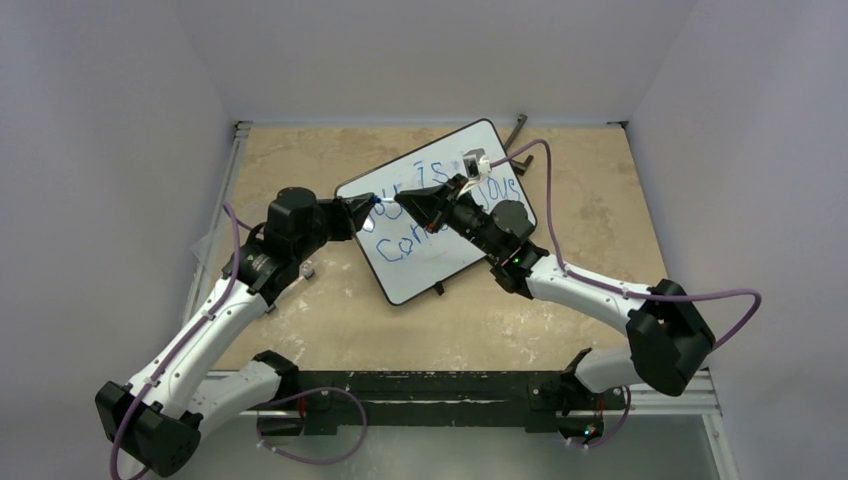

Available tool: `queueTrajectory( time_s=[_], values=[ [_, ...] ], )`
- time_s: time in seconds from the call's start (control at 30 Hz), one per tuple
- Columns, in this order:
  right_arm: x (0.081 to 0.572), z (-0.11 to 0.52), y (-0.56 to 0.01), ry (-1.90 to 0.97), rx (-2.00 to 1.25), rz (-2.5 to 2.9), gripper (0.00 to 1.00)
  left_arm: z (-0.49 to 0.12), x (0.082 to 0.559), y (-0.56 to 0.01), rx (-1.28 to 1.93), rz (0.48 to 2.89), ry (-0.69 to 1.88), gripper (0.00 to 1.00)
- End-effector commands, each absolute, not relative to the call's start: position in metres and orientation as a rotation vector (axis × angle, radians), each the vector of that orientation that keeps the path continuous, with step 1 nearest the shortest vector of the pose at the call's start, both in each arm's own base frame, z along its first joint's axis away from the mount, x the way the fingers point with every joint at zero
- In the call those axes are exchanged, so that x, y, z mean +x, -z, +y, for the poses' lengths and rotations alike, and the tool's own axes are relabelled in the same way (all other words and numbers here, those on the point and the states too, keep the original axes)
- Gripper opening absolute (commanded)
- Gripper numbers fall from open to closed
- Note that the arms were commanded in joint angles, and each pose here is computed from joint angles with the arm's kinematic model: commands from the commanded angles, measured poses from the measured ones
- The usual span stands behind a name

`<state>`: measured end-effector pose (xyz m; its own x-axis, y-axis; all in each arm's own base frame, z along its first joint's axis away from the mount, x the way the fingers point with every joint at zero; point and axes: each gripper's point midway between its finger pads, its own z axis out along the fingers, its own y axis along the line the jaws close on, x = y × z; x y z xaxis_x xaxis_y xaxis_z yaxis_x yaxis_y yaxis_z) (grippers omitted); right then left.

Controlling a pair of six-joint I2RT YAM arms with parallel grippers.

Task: Write a sentence on the whiteboard
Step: Close the whiteboard marker at the center of the board.

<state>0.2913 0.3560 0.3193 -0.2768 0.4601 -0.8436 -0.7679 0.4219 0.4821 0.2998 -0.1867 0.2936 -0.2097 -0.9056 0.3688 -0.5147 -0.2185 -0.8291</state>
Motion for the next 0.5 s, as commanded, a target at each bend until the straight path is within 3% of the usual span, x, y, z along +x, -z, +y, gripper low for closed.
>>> queueTrajectory(
  time_s=[0.0,0.47],
  values=[
    [0.2886,0.3538,-0.3521,-1.213,-0.302,1.314,0.00,-0.1847,0.3037,-0.3023,-1.686,1.622,1.462,0.00],
    [0.2864,0.3548,-0.3597,-1.214,-0.318,1.309,0.00,-0.1830,0.3059,-0.2994,-1.694,1.619,1.471,0.00]
  ],
)
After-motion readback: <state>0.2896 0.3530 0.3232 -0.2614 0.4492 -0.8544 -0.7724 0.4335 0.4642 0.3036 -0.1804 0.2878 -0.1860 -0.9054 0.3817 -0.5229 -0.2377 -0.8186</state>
